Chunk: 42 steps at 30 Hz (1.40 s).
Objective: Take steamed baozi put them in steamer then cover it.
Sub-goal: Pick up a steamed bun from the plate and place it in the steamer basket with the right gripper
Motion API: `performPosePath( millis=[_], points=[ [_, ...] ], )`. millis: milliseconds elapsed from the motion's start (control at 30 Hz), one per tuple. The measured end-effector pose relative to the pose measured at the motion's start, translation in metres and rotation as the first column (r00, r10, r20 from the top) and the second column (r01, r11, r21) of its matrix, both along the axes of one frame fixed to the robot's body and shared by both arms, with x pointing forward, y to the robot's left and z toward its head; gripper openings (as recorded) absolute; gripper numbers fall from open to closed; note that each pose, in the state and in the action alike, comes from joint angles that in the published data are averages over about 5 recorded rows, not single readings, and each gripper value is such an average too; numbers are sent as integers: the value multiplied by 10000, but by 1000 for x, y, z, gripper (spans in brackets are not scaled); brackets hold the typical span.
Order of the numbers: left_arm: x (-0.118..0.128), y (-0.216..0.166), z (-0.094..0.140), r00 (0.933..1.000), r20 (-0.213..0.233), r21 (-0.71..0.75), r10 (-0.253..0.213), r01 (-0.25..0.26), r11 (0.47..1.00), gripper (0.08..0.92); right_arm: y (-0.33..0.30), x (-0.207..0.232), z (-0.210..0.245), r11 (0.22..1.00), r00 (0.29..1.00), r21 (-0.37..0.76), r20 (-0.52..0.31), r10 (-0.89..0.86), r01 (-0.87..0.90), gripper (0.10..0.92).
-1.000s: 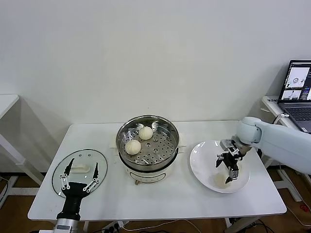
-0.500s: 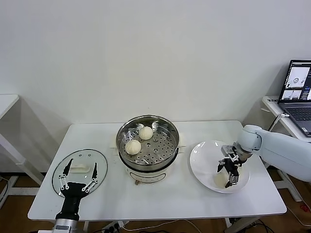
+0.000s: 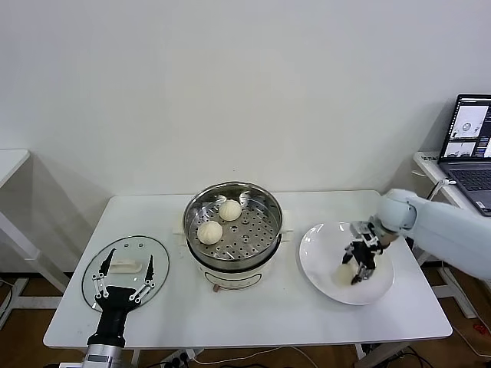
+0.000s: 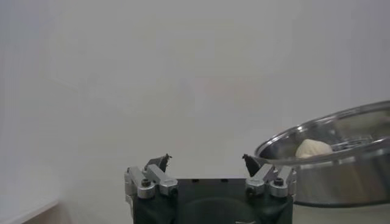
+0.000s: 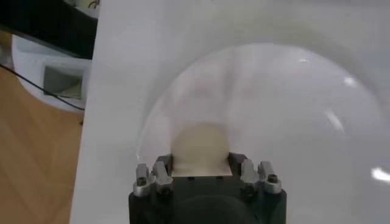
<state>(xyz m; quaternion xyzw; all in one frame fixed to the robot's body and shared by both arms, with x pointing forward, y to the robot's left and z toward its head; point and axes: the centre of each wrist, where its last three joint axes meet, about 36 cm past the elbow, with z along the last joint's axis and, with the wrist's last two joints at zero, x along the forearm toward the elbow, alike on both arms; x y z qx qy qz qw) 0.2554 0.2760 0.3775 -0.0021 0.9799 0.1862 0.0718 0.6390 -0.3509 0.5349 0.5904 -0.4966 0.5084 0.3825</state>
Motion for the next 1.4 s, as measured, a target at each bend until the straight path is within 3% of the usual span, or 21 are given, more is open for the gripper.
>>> performPosePath(
  millis=[267,400,533,767,1000,1200,1400],
  points=[
    [-1,-1,3,10000,43,16,-63,63,10000,823,71,36,108,9585,9423,58,1850,2791,-2851,648],
    [-2,-1,4,10000,56,5,-82,82,10000,823,125,41,148,8801,8474,-325,2556,4655,-4736,653],
    [-3,-2,4,9999,71,-5,-96,96,10000,823,179,38,170,7546,7082,-903,2884,6445,-6499,653],
    [-2,-3,4,9999,98,-31,-75,76,10000,823,255,20,168,4665,4132,-1937,2605,8726,-8631,653],
    [-1,-3,5,9999,130,-62,-51,51,10000,823,300,1,143,2102,1639,-2380,2002,9660,-9483,653],
    [-2,-2,4,9999,129,-55,-29,30,10000,823,323,-9,120,651,267,-2496,1542,9877,-9661,653],
    [-2,-2,4,9999,149,-63,-14,15,10000,823,337,-16,100,-218,-519,-2498,1144,9921,-9680,653]
  ],
)
